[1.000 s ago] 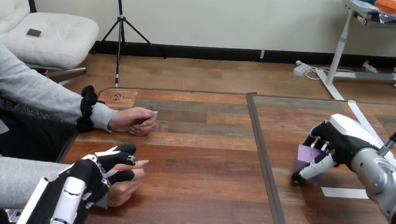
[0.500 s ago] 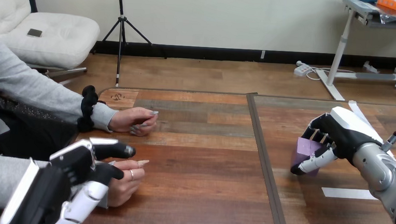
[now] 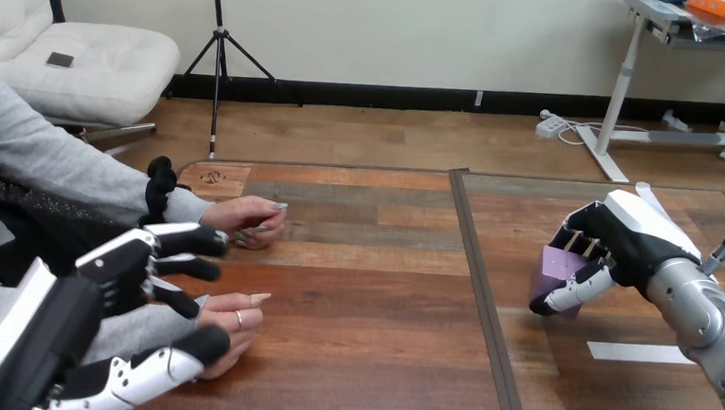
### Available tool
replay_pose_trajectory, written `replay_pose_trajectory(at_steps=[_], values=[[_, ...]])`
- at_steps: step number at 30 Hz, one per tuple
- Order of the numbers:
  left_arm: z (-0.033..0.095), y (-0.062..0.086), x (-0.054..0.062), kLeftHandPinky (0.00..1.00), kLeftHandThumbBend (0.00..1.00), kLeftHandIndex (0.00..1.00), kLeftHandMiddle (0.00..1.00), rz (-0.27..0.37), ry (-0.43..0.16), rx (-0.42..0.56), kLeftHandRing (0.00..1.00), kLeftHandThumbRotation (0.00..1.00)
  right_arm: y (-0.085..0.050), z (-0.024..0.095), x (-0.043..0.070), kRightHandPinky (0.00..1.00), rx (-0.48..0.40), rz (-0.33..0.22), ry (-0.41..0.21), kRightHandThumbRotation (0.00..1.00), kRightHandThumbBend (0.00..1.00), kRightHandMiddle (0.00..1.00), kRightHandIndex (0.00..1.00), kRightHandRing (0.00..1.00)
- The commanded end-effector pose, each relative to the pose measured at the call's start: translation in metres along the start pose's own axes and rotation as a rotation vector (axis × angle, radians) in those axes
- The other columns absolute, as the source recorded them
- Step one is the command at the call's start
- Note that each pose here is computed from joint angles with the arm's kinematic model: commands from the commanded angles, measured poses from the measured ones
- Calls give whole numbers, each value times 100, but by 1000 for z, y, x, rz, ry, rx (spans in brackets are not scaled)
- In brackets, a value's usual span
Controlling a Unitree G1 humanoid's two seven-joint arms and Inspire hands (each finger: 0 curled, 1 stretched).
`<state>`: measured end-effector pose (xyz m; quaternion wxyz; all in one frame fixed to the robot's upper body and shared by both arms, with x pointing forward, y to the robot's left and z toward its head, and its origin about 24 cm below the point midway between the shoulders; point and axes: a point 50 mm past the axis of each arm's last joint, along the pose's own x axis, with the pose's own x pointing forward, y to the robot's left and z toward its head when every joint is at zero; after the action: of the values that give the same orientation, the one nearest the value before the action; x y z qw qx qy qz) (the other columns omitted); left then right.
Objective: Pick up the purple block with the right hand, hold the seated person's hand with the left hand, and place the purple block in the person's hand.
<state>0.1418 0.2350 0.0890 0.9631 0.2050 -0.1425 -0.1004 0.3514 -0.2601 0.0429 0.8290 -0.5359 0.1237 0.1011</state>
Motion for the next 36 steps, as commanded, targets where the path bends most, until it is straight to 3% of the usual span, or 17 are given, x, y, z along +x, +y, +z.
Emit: replay_pose_trajectory(at_steps=[1,9,21,36], values=[[21,16,11,62,100,76,80,-13,-64,94,78,52,-28,8,1,36,10,-107,-56,0,85,45,45,41],[24,23,19,65,100,78,83,-15,-49,153,81,47,-28,8,2,35,14,-110,-41,0,85,45,45,41],[25,28,32,59,100,77,81,-27,15,384,76,48,-27,8,2,34,48,-109,-37,0,86,44,45,39],[20,31,44,53,100,74,77,-35,10,574,71,44,-26,9,3,35,56,-119,-33,0,86,45,45,41]])
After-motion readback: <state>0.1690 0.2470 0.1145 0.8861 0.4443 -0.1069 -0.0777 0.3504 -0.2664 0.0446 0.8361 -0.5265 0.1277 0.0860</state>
